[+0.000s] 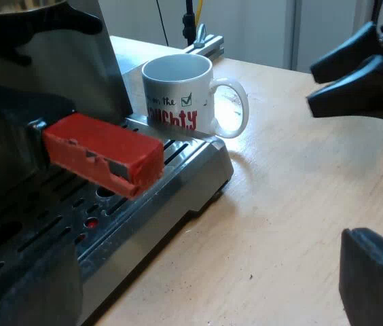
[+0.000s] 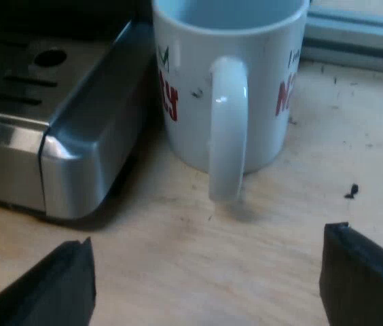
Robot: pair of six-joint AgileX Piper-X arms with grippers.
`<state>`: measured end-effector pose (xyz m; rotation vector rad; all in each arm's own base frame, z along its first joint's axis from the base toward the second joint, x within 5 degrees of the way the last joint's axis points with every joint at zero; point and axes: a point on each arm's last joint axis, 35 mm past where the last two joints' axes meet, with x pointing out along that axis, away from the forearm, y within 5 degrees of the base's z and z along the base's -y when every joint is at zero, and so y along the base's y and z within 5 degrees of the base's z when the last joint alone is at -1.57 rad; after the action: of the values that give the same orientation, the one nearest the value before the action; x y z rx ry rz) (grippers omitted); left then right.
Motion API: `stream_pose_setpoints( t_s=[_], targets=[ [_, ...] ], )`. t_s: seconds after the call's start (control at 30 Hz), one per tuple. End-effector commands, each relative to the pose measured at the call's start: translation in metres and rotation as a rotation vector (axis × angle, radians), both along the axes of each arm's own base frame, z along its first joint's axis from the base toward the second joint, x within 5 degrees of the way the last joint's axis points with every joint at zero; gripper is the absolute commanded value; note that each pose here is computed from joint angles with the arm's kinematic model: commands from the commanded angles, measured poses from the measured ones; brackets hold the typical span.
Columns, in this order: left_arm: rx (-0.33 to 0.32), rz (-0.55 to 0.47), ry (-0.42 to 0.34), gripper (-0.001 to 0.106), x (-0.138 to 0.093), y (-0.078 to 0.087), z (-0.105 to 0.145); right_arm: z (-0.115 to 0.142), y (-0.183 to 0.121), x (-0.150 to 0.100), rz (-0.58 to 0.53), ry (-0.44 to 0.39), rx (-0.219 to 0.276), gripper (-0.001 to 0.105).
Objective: Place mug into machine
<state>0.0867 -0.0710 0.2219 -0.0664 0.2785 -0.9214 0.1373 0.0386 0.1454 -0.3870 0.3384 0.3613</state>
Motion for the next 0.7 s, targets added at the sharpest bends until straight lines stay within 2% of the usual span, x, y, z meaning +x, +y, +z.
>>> stream_pose_setpoints(
  t_s=[0.03,0.17,0.3,0.47,0.7],
  targets=[
    [-0.012,-0.008,-0.018,0.078,0.000,-0.001,0.004,-0.002,0.004,0.009,-0.031,-0.020,0.040,0.070],
    [-0.014,-0.008,-0.016,0.078,0.000,-0.001,0.004,-0.010,0.005,0.019,-0.106,-0.022,0.095,0.070],
    [-0.017,-0.006,-0.011,0.078,0.000,-0.001,0.004,-0.018,0.009,0.030,-0.097,-0.011,0.098,0.070],
    [-0.017,-0.006,-0.011,0.078,0.000,-0.001,0.004,-0.019,0.016,0.055,-0.096,-0.035,0.106,0.070],
    [-0.017,-0.006,-0.011,0.078,0.000,-0.001,0.004,-0.022,0.026,0.088,-0.096,-0.024,0.103,0.070]
  ],
)
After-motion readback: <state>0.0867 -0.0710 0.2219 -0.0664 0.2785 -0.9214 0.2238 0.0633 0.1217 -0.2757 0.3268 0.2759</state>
